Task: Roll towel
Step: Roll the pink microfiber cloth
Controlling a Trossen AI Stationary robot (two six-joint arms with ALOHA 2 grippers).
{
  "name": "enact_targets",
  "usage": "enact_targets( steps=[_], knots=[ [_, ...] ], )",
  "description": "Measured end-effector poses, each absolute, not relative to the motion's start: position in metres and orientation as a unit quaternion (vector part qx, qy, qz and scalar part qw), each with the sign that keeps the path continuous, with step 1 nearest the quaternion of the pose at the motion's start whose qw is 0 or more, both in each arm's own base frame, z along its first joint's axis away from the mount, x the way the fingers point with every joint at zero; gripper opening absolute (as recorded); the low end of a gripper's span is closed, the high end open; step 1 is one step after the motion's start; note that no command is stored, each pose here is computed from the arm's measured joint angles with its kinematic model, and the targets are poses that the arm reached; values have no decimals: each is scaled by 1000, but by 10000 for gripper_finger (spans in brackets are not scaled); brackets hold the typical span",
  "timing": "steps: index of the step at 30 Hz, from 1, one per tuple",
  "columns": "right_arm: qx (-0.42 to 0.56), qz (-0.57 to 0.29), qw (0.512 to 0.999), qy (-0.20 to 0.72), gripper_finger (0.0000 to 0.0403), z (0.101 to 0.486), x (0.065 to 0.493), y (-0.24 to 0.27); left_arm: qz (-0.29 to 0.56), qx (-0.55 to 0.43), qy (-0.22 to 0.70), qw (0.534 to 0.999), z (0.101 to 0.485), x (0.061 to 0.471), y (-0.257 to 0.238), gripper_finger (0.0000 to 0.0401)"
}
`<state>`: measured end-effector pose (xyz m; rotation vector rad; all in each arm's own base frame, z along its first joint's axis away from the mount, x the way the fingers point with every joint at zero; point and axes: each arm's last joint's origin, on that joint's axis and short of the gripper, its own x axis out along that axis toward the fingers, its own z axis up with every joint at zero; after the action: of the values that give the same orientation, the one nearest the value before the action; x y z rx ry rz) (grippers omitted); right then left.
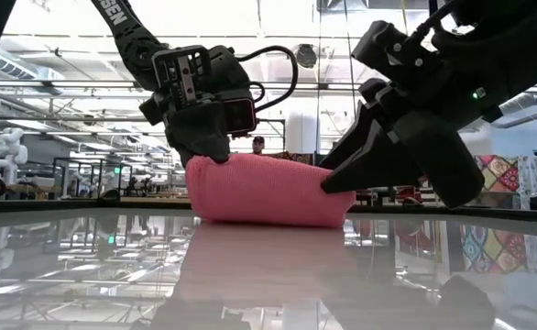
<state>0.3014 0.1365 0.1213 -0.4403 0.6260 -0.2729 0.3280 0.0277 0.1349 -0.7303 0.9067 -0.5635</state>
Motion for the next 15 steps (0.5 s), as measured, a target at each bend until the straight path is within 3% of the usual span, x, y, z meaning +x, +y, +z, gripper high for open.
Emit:
enact_targets(
  steps=[15],
  knots=[
    [-218, -82, 918, 320, 175, 117, 300, 142, -263, -347, 418, 797, 136, 328, 31, 3]
  ],
)
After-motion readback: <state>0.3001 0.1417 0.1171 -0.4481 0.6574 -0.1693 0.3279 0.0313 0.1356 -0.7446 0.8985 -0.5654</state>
